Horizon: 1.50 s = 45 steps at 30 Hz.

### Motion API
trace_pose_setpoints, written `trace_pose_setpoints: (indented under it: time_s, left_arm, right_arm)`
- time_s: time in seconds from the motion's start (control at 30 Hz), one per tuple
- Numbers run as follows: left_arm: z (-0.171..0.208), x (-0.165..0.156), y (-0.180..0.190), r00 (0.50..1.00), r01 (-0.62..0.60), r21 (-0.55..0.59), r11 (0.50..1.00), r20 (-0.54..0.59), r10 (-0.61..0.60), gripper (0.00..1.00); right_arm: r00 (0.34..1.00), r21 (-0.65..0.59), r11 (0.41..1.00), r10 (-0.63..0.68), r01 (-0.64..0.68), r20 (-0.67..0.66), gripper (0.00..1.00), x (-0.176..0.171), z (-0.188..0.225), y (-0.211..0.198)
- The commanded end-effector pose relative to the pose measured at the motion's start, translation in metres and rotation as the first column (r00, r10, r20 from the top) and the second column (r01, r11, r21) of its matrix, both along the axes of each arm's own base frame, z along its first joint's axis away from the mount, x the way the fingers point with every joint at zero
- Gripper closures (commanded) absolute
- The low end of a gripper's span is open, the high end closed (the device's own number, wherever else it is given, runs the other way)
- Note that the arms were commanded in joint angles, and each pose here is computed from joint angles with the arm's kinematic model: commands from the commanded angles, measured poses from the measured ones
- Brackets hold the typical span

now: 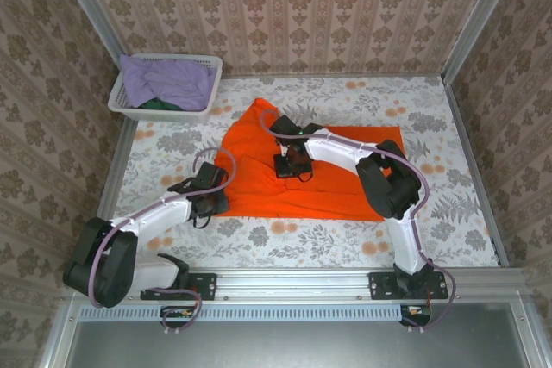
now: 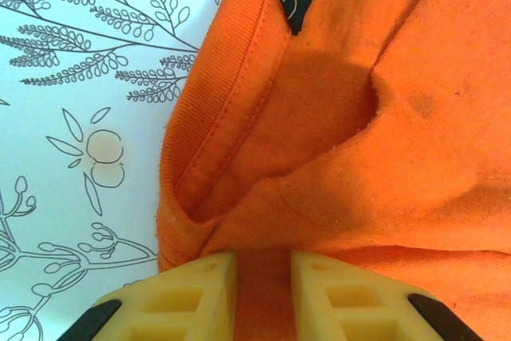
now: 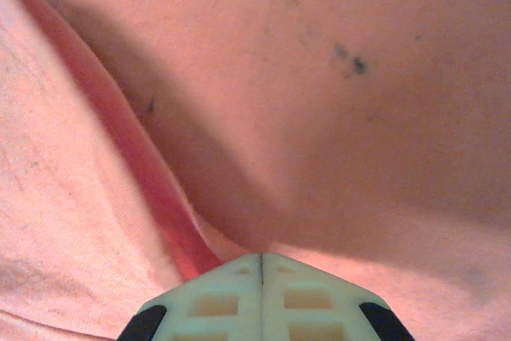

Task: Fold and stack the t-shirts

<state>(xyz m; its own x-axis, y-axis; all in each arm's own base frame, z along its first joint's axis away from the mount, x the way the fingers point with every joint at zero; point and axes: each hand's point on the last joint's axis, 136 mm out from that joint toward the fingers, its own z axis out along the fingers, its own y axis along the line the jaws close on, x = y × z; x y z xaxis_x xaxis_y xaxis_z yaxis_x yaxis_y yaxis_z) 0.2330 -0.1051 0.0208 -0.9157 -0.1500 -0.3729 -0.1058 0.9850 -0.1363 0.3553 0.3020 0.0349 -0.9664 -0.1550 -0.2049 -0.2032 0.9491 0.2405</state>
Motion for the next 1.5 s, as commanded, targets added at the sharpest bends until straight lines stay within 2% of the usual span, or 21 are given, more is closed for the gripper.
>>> trace_pose_setpoints:
  time_s: [0.0, 0.13, 0.17, 0.23, 0.4, 0.53, 0.63, 0.77, 0.87, 0.93, 1.03, 1.17, 1.3, 1.47]
  left_arm:
    - [-0.003, -0.008, 0.01, 1.0, -0.024, 0.043, 0.999, -0.016, 0.024, 0.75]
    - [-0.002, -0.008, 0.01, 1.0, -0.021, 0.047, 0.999, -0.014, 0.021, 0.75]
    - [-0.002, -0.008, 0.011, 1.0, -0.022, 0.048, 0.999, -0.014, 0.022, 0.75]
    - [-0.002, -0.009, 0.011, 1.0, -0.024, 0.049, 0.998, -0.013, 0.025, 0.75]
    - [0.0, -0.009, 0.012, 1.0, -0.03, 0.05, 0.998, -0.003, 0.03, 0.75]
    - [0.008, -0.007, 0.007, 1.0, -0.02, 0.031, 0.999, 0.007, 0.02, 0.73]
    - [0.028, -0.002, 0.0, 0.999, 0.002, 0.014, 1.0, 0.042, -0.002, 0.69]
    - [0.066, 0.004, -0.015, 0.989, 0.058, -0.002, 0.998, 0.133, -0.057, 0.64]
    - [0.087, 0.009, -0.041, 0.974, 0.137, -0.044, 0.99, 0.187, -0.126, 0.62]
    - [0.091, 0.011, -0.064, 0.964, 0.206, -0.073, 0.976, 0.184, -0.19, 0.63]
    - [0.084, 0.014, -0.097, 0.948, 0.294, -0.089, 0.952, 0.153, -0.279, 0.65]
    - [0.059, 0.021, -0.118, 0.945, 0.325, -0.085, 0.942, 0.07, -0.32, 0.69]
    - [0.035, 0.026, -0.118, 0.948, 0.318, -0.057, 0.946, 0.007, -0.318, 0.69]
    - [0.006, 0.019, -0.098, 0.955, 0.287, -0.012, 0.958, -0.075, -0.287, 0.7]
  right_arm:
    - [1.0, 0.024, 1.0, -0.019, 0.019, -0.015, 1.0, 0.003, 0.005, -0.002]
    - [0.999, 0.001, 0.999, -0.051, 0.051, -0.013, 0.97, 0.01, 0.003, -0.012]
    - [0.998, -0.006, 0.998, -0.056, 0.056, -0.011, 0.94, 0.011, 0.003, -0.014]
    - [0.997, -0.029, 0.997, -0.073, 0.073, -0.001, 0.8, 0.016, 0.004, -0.02]
    - [0.985, -0.09, 0.981, -0.172, 0.174, 0.032, 0.63, 0.031, 0.013, -0.048]
    - [0.96, -0.059, 0.961, -0.266, 0.272, 0.088, 0.62, 0.038, 0.037, -0.074]
    - [0.941, -0.024, 0.953, -0.295, 0.303, 0.167, 0.6, 0.029, 0.059, -0.09]
    - [0.921, 0.063, 0.945, -0.328, 0.322, 0.212, 0.59, 0.0, 0.073, -0.104]
    - [0.923, 0.134, 0.941, -0.333, 0.311, 0.192, 0.61, -0.027, 0.064, -0.109]
    - [0.927, 0.147, 0.937, -0.34, 0.318, 0.161, 0.63, -0.045, 0.053, -0.114]
    - [0.93, 0.126, 0.934, -0.349, 0.334, 0.119, 0.66, -0.068, 0.032, -0.125]
    - [0.915, 0.1, 0.92, -0.388, 0.379, 0.106, 0.67, -0.086, 0.009, -0.141]
    - [0.899, 0.074, 0.904, -0.428, 0.422, 0.099, 0.68, -0.094, -0.003, -0.152]
    - [0.882, 0.047, 0.886, -0.464, 0.462, 0.076, 0.69, -0.104, -0.014, -0.16]
